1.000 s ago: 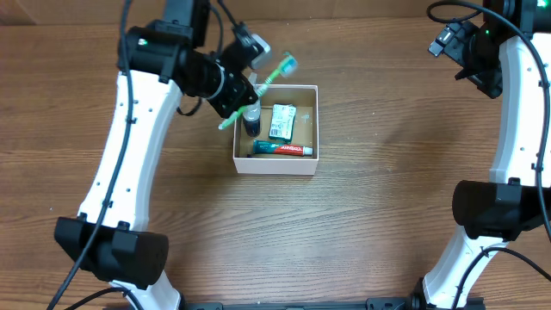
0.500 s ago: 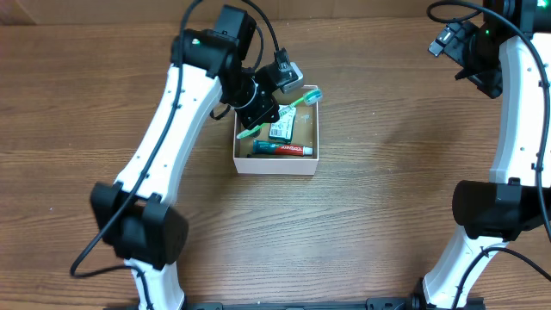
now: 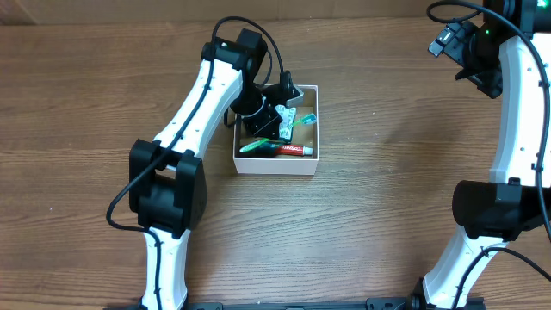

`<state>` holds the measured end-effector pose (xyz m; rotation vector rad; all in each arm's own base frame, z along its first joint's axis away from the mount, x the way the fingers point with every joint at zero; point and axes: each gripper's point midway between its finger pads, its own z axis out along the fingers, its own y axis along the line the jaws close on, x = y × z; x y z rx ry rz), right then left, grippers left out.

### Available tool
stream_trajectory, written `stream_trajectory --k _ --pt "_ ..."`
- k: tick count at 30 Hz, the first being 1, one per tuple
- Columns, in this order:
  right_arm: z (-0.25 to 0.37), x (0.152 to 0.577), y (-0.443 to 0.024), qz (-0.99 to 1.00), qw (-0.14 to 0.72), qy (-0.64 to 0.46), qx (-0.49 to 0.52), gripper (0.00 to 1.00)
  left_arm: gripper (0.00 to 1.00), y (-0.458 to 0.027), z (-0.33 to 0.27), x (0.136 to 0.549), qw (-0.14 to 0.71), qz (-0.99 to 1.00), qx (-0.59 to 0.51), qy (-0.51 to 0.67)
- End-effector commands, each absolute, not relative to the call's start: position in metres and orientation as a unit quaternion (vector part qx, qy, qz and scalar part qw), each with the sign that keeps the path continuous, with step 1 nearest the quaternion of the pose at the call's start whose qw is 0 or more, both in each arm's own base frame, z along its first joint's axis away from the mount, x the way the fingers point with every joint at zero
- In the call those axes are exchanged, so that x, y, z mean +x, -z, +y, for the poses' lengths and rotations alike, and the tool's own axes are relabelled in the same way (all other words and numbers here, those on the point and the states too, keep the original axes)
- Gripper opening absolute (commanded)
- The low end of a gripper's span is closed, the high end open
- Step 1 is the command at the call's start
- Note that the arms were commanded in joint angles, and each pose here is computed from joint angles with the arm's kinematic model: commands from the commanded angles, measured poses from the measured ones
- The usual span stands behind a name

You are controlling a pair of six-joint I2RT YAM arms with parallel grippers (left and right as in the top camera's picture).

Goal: Pack container
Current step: 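Carry the green toothbrush over the box and lower it inside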

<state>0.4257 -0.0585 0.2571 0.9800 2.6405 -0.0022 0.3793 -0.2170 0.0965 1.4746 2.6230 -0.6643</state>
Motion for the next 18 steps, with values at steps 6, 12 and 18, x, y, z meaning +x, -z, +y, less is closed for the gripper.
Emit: stream_trajectory --k 6,12,18 --pt "-0.0596 0.4261 -0.2631 0.923 0.172 -0.002 0.344 1.00 0.08 -0.0899 -0.2248 0.3731 0.024 0.833 0.494 0.247" --pt "-0.0596 0.4261 -0.2631 0.923 0.172 -0.002 0.344 1.00 0.41 -0.0898 -0.2247 0.3731 0.024 0.834 0.494 0.247" --pt "-0.0596 0.4261 -0.2631 0.923 0.172 -0.002 0.344 1.00 0.44 -0.0899 -0.2245 0.3727 0.023 0.834 0.494 0.247"
